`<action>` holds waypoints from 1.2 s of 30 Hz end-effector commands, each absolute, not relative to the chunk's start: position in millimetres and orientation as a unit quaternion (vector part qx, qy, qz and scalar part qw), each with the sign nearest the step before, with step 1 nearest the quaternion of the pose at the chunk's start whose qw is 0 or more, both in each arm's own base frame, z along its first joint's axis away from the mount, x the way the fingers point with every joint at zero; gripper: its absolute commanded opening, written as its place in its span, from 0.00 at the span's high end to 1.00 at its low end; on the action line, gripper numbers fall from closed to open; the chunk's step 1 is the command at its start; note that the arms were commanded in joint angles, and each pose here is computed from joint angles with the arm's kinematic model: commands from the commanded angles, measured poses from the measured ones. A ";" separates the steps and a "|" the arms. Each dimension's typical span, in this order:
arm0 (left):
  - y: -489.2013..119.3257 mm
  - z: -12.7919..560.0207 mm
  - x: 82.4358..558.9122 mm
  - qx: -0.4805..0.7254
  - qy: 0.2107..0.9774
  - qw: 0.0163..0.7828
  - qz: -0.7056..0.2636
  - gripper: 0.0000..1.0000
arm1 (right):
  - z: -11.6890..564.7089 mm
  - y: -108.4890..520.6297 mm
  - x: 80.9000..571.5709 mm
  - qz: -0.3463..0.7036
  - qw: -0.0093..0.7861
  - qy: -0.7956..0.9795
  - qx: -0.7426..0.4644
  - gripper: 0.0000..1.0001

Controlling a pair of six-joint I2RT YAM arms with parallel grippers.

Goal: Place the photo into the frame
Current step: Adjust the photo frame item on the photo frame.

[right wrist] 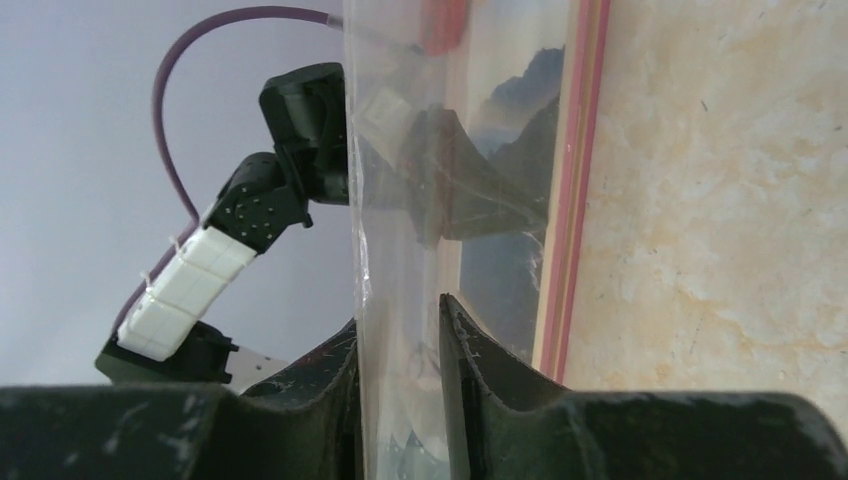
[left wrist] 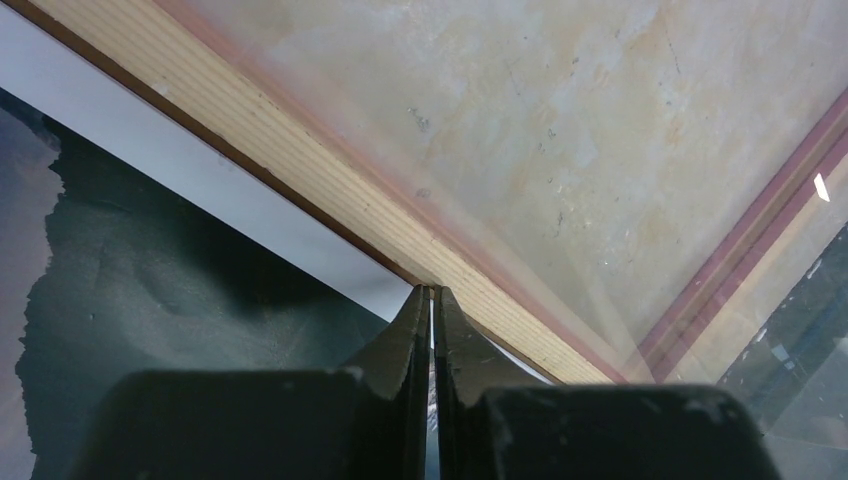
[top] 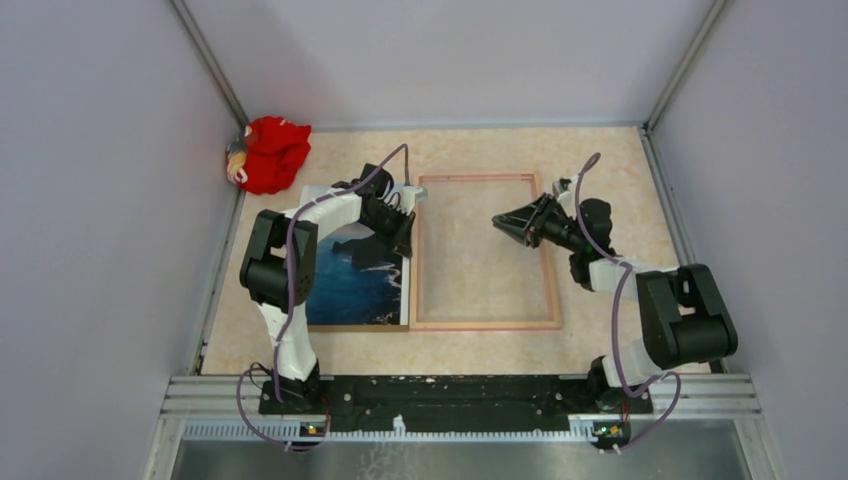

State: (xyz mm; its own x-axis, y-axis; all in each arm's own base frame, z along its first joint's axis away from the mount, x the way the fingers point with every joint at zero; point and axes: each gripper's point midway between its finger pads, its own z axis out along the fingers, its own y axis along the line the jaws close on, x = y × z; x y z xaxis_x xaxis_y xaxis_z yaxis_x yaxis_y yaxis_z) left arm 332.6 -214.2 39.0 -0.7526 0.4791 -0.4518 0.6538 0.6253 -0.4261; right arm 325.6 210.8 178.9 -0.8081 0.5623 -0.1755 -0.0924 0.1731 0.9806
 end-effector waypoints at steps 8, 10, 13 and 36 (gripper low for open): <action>-212.6 24.6 332.2 0.332 0.891 0.144 -0.273 0.92 | 164.9 200.9 329.4 0.514 0.283 0.807 0.069 0.49; -213.2 24.7 332.3 0.329 0.891 0.144 -0.276 0.92 | 156.0 197.3 328.4 0.494 0.276 0.821 0.069 0.47; -213.8 25.2 331.6 0.329 0.891 0.143 -0.278 0.92 | 145.4 192.9 327.8 0.472 0.273 0.836 0.065 0.42; -211.5 21.6 328.9 0.333 0.891 0.140 -0.275 0.94 | 112.4 159.6 324.8 0.345 0.272 0.896 0.063 0.01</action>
State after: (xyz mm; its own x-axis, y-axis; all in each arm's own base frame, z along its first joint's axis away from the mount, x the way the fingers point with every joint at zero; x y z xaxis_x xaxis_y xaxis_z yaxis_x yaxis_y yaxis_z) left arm 332.4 -214.2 39.0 -0.7524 0.4796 -0.4515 0.6541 0.6248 -0.4264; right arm 319.1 163.0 99.3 -0.8658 0.3237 -0.3816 -0.0301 0.7276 0.6853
